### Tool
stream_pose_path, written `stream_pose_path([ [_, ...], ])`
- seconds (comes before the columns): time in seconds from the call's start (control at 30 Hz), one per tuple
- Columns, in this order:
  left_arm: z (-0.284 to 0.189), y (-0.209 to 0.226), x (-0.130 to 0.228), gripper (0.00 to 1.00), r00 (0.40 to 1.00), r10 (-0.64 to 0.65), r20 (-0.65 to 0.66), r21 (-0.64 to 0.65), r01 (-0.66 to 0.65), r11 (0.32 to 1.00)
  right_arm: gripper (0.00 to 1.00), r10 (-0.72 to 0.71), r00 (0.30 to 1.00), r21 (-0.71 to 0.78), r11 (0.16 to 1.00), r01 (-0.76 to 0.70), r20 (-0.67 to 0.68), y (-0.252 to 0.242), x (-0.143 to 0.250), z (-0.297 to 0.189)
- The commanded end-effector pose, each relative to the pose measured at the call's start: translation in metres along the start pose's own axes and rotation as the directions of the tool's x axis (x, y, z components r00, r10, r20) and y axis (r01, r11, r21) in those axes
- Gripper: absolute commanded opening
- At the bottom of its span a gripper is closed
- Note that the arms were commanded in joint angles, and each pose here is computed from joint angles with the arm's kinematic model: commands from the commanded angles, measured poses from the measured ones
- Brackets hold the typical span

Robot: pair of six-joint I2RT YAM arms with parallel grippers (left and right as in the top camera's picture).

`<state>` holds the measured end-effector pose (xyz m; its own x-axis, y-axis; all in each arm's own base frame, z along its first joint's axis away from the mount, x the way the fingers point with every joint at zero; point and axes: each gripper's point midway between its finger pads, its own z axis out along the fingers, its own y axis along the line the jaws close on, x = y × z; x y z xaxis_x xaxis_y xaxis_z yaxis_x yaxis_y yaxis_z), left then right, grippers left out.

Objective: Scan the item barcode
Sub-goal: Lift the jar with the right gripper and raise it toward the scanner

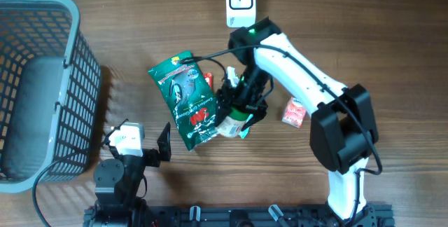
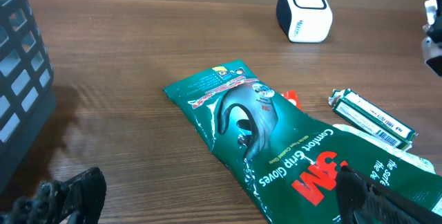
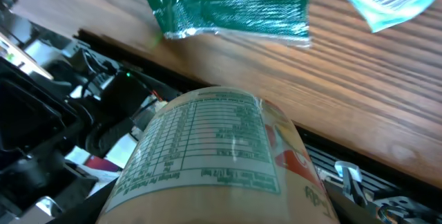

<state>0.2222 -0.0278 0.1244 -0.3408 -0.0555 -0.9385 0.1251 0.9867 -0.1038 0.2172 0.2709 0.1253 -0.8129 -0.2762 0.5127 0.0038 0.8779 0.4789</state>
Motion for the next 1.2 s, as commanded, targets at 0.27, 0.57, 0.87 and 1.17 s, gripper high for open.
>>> stream_pose_path([
  [0.27,0.0,-0.003,0.0,1.0,1.0,0.016,-0.003,0.017,-0.016,1.0,0.57,-0.218,0.965,0.004,0.975,0.22,0.147,0.032,0.043,-0.037],
  [0.57,0.0,-0.003,0.0,1.0,1.0,0.016,-0.003,0.017,-0.016,1.0,0.56,-0.155,0.885,0.262,0.964,0.039,0.438,0.0,0.045,-0.084],
  [0.87,0.0,-0.003,0.0,1.0,1.0,0.016,-0.003,0.017,-0.016,1.0,0.54,-0.343,0.314,0.409,0.896,-0.174,0.885,0.015,-0.064,-0.213],
  [1.17,0.0,-0.003,0.0,1.0,1.0,0.016,-0.003,0.017,-0.016,1.0,0.48,-0.302,-0.002,0.279,0.885,-0.373,0.953,-0.014,-0.165,-0.273],
])
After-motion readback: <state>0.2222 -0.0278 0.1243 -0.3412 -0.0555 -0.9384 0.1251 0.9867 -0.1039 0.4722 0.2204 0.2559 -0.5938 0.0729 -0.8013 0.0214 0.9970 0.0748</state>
